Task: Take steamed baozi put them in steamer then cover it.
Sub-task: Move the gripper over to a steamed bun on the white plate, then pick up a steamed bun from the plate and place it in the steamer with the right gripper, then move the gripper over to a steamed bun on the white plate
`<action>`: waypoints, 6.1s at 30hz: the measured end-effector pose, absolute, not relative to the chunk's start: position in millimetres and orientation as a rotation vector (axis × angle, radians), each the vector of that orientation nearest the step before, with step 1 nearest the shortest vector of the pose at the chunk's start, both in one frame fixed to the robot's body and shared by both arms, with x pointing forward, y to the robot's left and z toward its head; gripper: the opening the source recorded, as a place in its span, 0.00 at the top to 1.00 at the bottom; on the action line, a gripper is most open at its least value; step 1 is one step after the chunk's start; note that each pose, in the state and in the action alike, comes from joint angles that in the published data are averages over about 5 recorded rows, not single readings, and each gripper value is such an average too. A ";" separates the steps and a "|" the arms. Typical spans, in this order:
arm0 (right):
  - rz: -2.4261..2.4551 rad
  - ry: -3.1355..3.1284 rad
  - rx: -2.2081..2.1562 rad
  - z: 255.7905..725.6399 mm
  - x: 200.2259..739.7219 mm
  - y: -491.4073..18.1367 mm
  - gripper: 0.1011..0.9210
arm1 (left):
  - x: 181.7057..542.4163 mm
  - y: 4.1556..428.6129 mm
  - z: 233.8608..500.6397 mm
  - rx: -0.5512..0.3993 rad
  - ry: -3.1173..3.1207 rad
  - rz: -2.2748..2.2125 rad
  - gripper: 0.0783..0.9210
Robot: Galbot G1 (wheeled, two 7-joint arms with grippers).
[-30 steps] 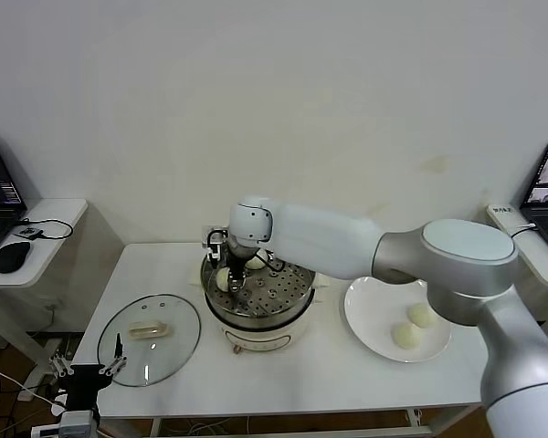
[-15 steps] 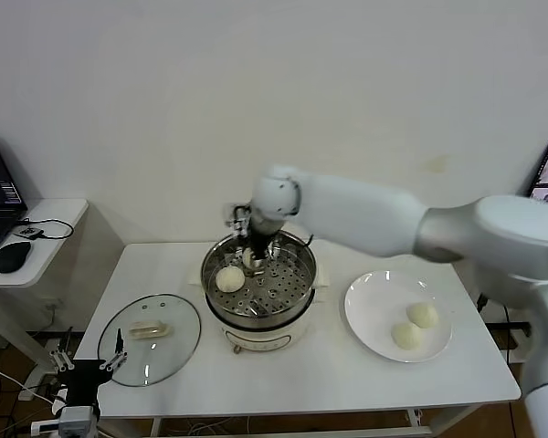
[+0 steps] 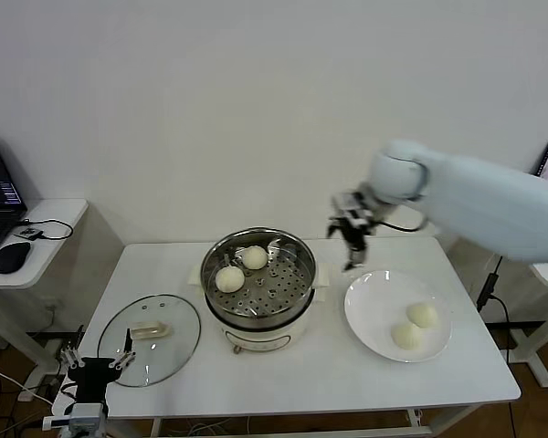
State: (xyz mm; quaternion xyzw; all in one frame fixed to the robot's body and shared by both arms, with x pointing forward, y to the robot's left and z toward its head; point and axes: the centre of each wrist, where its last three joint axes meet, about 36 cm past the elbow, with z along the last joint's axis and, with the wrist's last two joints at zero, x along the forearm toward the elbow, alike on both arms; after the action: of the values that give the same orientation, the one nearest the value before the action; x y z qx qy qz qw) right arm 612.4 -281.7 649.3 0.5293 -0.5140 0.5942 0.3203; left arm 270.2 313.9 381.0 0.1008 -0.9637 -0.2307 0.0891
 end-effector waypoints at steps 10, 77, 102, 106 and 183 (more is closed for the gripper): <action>1.513 -1.317 1.313 583.5 581.2 -346.8 0.12 | 266.6 312.4 376.5 0.298 -2.848 -0.683 0.12; 1.581 -1.501 1.276 656.4 641.2 -285.0 0.43 | 269.8 313.6 379.5 0.316 -2.846 -0.668 0.12; 1.887 -1.102 1.796 633.2 643.2 -27.8 0.42 | 266.6 325.4 385.0 0.399 -2.850 -0.649 0.12; 1.922 -1.009 1.855 618.3 638.5 -11.8 0.42 | 265.7 324.7 385.4 0.407 -2.851 -0.643 0.12; 1.431 -1.370 1.113 497.4 598.9 -423.0 0.12 | 260.3 313.5 386.1 0.322 -2.845 -0.677 0.12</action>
State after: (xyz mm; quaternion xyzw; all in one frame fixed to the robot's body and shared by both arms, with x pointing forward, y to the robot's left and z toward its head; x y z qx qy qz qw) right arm 598.9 -423.0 497.4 0.4444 -0.5470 0.5711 0.4209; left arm 260.3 313.5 386.1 0.1088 -0.9622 -0.2291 0.0995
